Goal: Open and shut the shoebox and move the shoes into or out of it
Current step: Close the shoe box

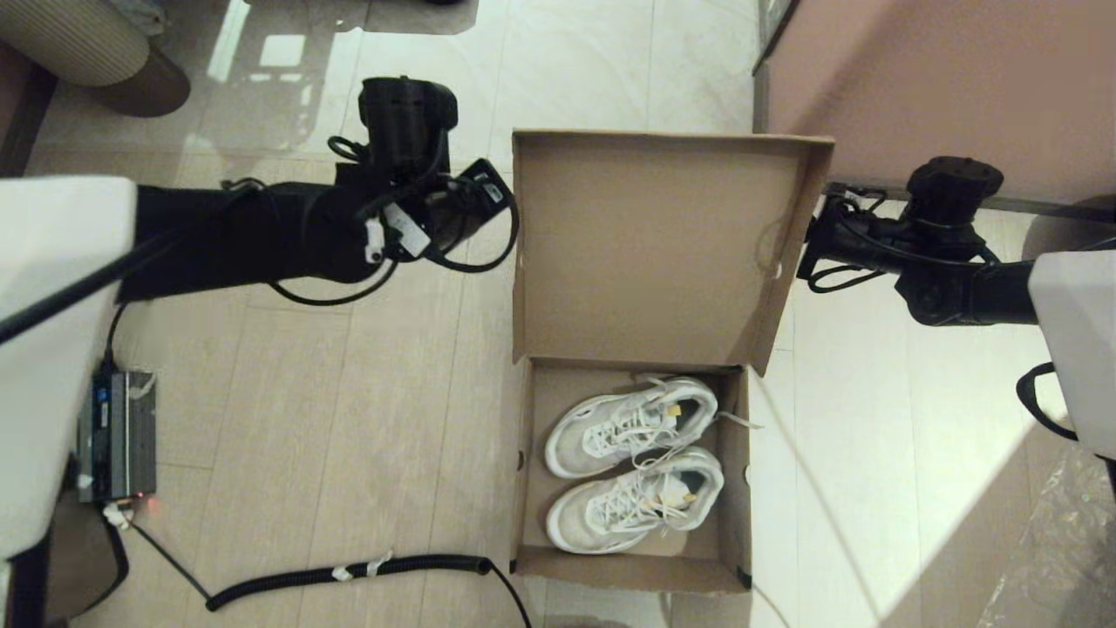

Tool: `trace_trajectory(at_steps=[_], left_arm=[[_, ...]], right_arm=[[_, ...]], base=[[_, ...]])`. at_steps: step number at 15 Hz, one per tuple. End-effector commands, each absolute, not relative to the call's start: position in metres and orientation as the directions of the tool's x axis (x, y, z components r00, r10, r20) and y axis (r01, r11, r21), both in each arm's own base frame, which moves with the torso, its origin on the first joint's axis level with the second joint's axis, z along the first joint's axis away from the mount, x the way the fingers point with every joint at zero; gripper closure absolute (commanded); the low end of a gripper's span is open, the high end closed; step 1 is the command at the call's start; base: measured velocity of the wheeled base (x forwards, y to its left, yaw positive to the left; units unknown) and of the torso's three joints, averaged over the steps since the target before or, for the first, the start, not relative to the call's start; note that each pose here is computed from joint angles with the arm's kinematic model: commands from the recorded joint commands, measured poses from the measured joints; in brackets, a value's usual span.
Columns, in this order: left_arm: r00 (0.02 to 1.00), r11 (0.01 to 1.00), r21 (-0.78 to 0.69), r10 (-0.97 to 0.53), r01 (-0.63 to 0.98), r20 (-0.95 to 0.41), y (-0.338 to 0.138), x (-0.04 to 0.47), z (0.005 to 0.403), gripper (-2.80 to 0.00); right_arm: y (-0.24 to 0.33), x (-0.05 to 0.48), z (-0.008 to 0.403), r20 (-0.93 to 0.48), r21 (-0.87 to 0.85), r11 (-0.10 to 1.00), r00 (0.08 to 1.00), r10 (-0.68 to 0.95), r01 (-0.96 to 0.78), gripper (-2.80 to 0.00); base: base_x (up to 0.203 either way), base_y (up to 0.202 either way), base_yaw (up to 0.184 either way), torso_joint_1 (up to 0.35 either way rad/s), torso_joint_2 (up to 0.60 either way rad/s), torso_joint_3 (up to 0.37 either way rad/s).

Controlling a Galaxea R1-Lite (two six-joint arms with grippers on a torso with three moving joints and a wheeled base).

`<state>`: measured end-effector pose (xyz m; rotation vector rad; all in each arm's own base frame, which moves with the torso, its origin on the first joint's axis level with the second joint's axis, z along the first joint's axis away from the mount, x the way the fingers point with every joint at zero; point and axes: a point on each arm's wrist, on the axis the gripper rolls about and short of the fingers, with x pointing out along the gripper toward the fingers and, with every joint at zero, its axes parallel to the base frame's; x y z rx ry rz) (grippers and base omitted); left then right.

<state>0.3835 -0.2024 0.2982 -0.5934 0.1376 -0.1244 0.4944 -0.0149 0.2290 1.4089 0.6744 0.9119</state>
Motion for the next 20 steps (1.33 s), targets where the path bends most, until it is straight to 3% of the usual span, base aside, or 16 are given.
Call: trace_trajectory(at_steps=[1, 5, 9, 14, 20], left_arm=[[0.989, 0.791, -0.599, -0.151, 0.125, 0.006, -0.185, 0.353, 0.344, 0.00], [0.985, 0.764, -0.622, -0.143, 0.171, 0.095, -0.168, 0.325, 0.378, 0.00], [0.990, 0.769, -0.623, -0.102, 0.143, 0.101, -0.151, 0.330, 0.381, 0.00], [0.986, 0.801, -0.581, -0.165, 0.144, 0.016, -0.167, 0.380, 0.330, 0.00], [0.980, 0.815, -0.547, -0.187, 0.192, 0.065, -0.186, 0.420, 0.286, 0.00]], right_arm=[[-0.014, 0.486, 0.244, 0.127, 0.989, -0.067, 0.506, 0.853, -0.135, 0.00], [-0.013, 0.473, 0.253, 0.088, 0.996, -0.067, 0.486, 0.870, -0.060, 0.00], [-0.010, 0.445, 0.263, 0.069, 0.997, -0.068, 0.481, 0.874, -0.020, 0.00], [-0.006, 0.377, 0.265, 0.022, 0.994, -0.067, 0.459, 0.888, 0.081, 0.00], [0.003, 0.294, 0.245, -0.025, 0.982, -0.056, 0.427, 0.904, 0.178, 0.00]], base=[[0.000, 0.000, 0.000, 0.000, 0.00, 0.000], [0.000, 0.000, 0.000, 0.000, 0.00, 0.000], [0.000, 0.000, 0.000, 0.000, 0.00, 0.000], [0.000, 0.000, 0.000, 0.000, 0.00, 0.000], [0.000, 0.000, 0.000, 0.000, 0.00, 0.000]])
